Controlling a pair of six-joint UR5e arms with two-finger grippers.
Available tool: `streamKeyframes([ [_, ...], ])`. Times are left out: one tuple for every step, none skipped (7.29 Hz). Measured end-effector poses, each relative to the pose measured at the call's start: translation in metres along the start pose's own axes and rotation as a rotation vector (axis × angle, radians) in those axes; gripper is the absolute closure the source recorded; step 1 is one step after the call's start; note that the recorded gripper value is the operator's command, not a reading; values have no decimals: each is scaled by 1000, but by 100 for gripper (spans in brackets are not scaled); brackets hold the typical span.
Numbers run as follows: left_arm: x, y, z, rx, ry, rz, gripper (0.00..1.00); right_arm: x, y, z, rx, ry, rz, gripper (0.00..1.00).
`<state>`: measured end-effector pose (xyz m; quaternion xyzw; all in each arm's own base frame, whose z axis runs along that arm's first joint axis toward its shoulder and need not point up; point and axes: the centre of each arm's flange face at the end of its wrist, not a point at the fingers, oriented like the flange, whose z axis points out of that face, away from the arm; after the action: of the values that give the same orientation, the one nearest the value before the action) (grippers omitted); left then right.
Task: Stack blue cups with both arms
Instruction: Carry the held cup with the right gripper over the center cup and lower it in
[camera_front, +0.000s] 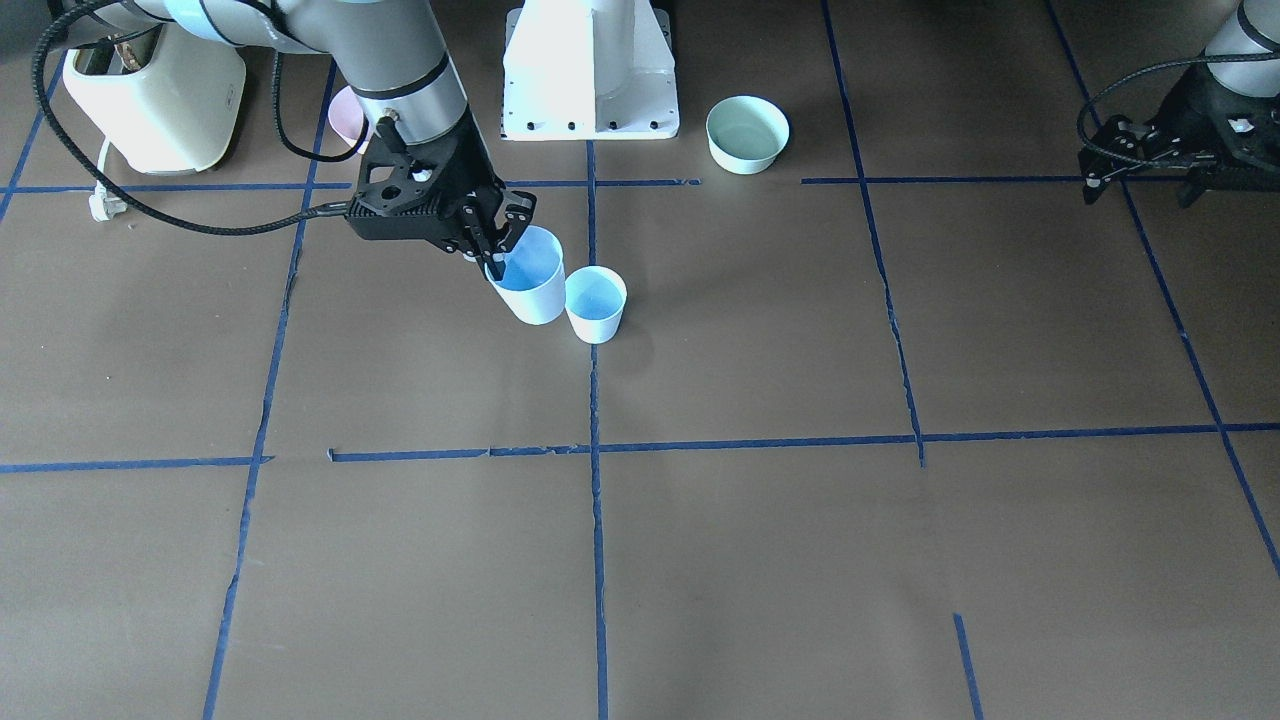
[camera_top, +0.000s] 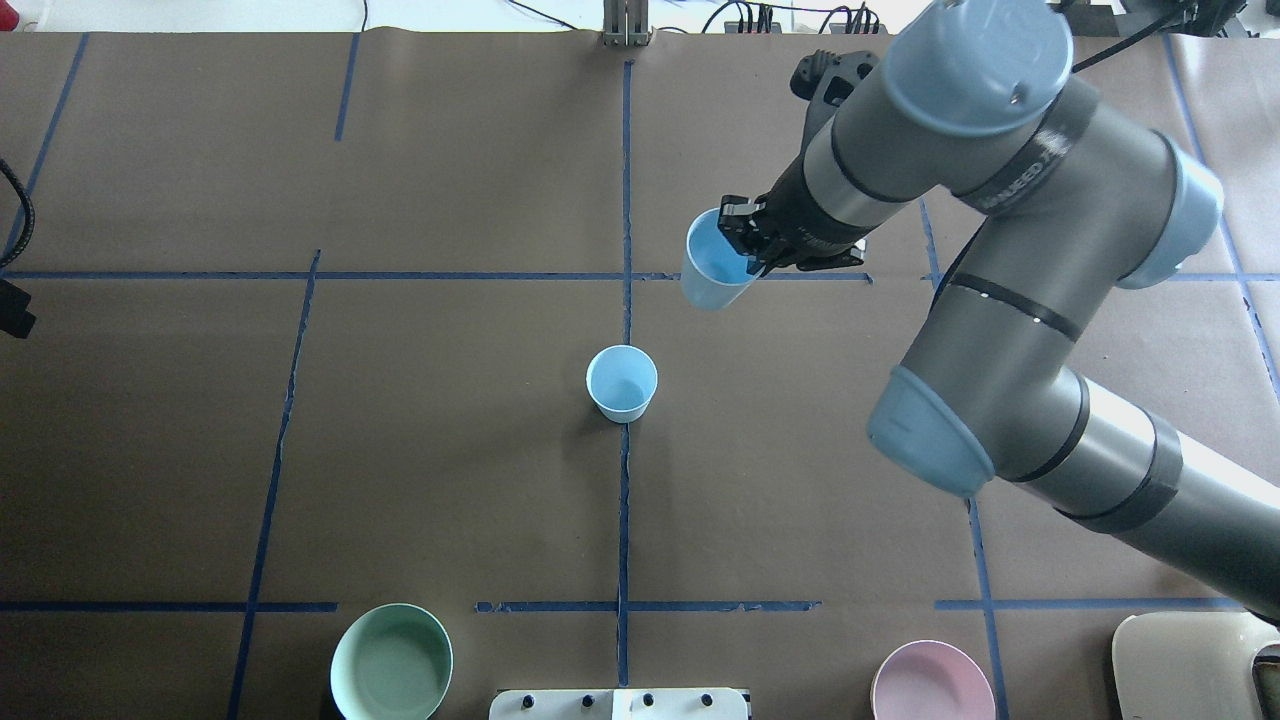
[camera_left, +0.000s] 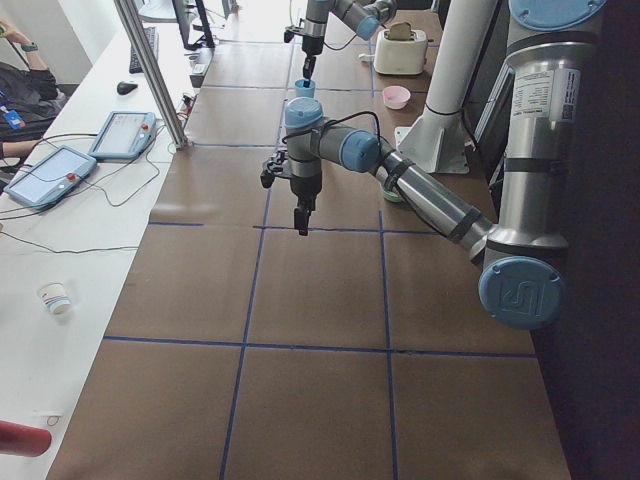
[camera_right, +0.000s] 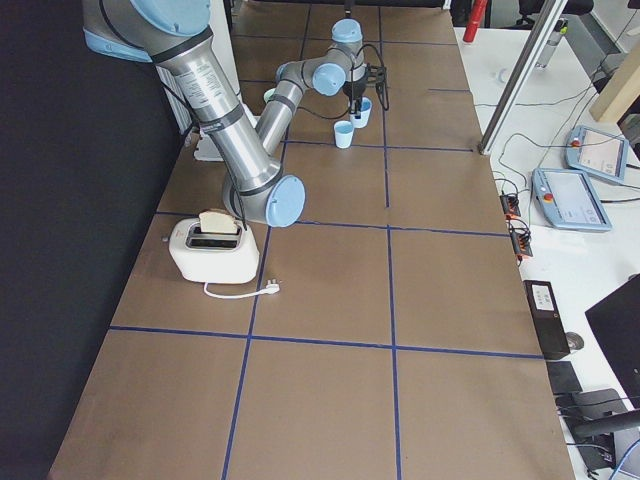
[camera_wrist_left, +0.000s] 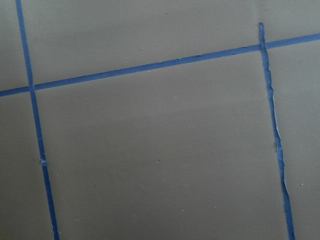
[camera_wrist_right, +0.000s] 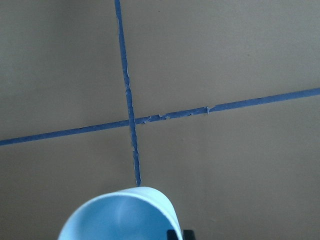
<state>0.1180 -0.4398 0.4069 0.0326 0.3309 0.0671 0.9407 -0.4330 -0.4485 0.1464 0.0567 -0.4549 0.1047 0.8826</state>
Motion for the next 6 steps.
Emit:
streamKeyframes([
  [-1,0,1,-2,-1,-1,0,-11,8,5,7,1,-3,100],
  [-3,-1,1,-1,-2,-3,0,-22,17,10,10,1,-7,100],
  [-4,-1,0,1,-2,-6,0,-31,28,17,3,3,-14,100],
  [-6,-2,-1,3,-3,-10,0,-37,40,26,-5,10,-25,99],
  [-8,-2,-1,4,-4,-12,0,-41,52,35,-6,20,-38,99],
  [-9,-2,-1,4,-5,-14,0,-42,59,42,-8,29,-45,98],
])
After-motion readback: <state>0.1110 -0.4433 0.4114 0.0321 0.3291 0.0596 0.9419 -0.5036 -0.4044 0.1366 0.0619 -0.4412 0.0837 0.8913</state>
